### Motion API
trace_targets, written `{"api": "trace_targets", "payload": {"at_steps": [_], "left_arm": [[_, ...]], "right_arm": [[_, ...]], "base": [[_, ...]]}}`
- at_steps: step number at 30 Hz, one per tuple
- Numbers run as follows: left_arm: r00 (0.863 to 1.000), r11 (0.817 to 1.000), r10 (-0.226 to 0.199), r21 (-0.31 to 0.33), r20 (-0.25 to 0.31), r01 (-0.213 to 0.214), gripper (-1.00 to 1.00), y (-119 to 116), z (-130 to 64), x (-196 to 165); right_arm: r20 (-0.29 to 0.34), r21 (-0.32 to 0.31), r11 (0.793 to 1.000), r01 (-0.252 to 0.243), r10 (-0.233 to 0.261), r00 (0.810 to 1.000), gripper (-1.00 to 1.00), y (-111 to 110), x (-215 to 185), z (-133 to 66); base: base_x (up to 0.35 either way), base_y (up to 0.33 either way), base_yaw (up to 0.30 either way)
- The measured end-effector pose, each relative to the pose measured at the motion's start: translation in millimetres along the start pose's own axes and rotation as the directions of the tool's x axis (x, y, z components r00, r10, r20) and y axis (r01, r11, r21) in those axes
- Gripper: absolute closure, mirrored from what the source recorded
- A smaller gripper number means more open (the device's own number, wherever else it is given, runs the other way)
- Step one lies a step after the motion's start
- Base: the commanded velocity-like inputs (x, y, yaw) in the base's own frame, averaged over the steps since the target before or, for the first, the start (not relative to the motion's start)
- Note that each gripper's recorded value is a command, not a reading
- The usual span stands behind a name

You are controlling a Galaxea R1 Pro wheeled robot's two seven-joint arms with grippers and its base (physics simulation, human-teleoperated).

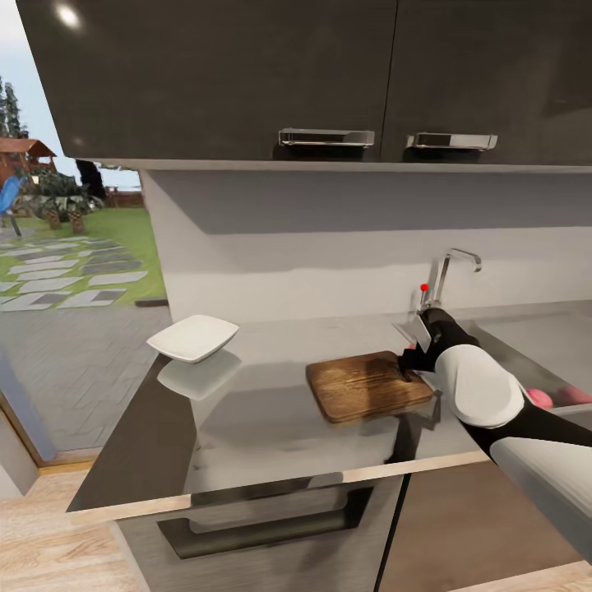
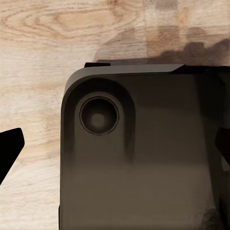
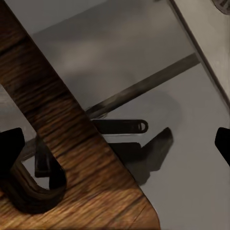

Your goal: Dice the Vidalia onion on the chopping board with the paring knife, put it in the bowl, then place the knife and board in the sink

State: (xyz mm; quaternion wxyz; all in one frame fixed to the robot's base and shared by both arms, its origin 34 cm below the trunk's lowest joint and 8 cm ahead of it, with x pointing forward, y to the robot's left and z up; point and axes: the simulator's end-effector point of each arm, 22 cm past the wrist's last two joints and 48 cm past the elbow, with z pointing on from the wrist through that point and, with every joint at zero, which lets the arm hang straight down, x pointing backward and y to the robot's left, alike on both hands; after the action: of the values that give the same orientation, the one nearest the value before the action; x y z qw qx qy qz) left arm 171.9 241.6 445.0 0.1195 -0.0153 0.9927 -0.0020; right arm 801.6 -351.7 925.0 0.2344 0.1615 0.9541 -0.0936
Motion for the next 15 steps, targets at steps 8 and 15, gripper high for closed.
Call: {"api": "trace_targets", "payload": {"at_steps": [8,15], "left_arm": [[1.000,1.000,0.000,0.001,0.000,0.000,-1.00,-1.2,0.0,0.0],[1.000,1.000,0.000,0.001,0.000,0.000,-1.00,-1.0,0.0,0.0]], "right_arm": [[0.010,-0.011,1.000,0.006,-0.006,1.000,-1.00,10.3,-3.5,-6.2],[0.011,-0.013,1.000,0.007,-0.007,1.000,-1.00,11.2,-4.1,-7.0]], "base": [[0.000,0.000,0.000],[0.000,0.000,0.000]]}}
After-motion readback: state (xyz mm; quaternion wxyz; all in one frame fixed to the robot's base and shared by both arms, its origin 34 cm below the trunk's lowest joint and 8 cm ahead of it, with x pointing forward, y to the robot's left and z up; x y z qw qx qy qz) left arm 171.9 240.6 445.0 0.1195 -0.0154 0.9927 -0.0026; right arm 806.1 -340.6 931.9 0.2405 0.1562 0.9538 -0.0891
